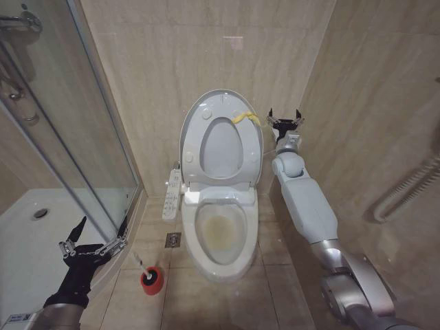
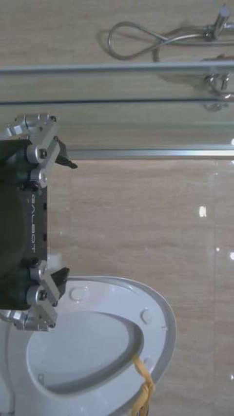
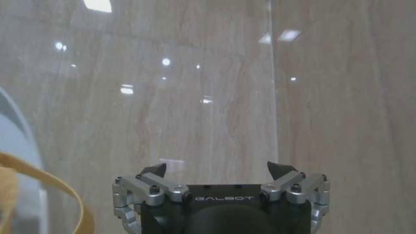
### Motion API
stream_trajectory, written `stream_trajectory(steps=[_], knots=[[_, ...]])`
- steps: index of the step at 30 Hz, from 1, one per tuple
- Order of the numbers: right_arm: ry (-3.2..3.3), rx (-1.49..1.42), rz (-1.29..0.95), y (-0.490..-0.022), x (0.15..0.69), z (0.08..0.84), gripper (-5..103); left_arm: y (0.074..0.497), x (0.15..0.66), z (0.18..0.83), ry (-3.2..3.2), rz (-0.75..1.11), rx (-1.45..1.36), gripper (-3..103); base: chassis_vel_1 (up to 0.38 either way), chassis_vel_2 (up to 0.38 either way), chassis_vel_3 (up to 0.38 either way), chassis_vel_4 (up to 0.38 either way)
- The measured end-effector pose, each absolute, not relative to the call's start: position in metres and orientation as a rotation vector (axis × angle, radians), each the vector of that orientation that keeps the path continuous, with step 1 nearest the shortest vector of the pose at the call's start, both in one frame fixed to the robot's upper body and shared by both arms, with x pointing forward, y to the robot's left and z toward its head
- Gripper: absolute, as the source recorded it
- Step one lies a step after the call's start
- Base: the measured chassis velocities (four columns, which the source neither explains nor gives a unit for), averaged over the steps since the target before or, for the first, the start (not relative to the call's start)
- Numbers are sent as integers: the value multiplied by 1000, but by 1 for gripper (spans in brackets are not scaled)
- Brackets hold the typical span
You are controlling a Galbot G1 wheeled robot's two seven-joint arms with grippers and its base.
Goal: Open the toilet lid, clean the toilet bowl with a toilet brush, close the toilet lid, and flush.
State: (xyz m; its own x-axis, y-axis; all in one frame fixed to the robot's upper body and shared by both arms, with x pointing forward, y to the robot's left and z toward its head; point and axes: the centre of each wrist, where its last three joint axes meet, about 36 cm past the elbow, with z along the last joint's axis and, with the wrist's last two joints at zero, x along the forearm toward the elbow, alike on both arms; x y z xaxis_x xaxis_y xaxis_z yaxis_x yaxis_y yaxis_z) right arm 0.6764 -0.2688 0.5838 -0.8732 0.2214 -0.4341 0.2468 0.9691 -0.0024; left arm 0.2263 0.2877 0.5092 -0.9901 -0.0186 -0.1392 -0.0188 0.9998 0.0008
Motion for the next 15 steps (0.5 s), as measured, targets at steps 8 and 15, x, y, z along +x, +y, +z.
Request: stream_trajectory(steps=[8, 15], knots=[[2701, 256, -124, -254, 653, 558, 100, 288, 226, 509, 3002, 3, -28, 100, -89, 106, 104, -105], [2726, 138, -189, -242, 618, 530, 100, 288, 226, 509, 3002, 3, -28, 100, 4, -16, -17, 8]])
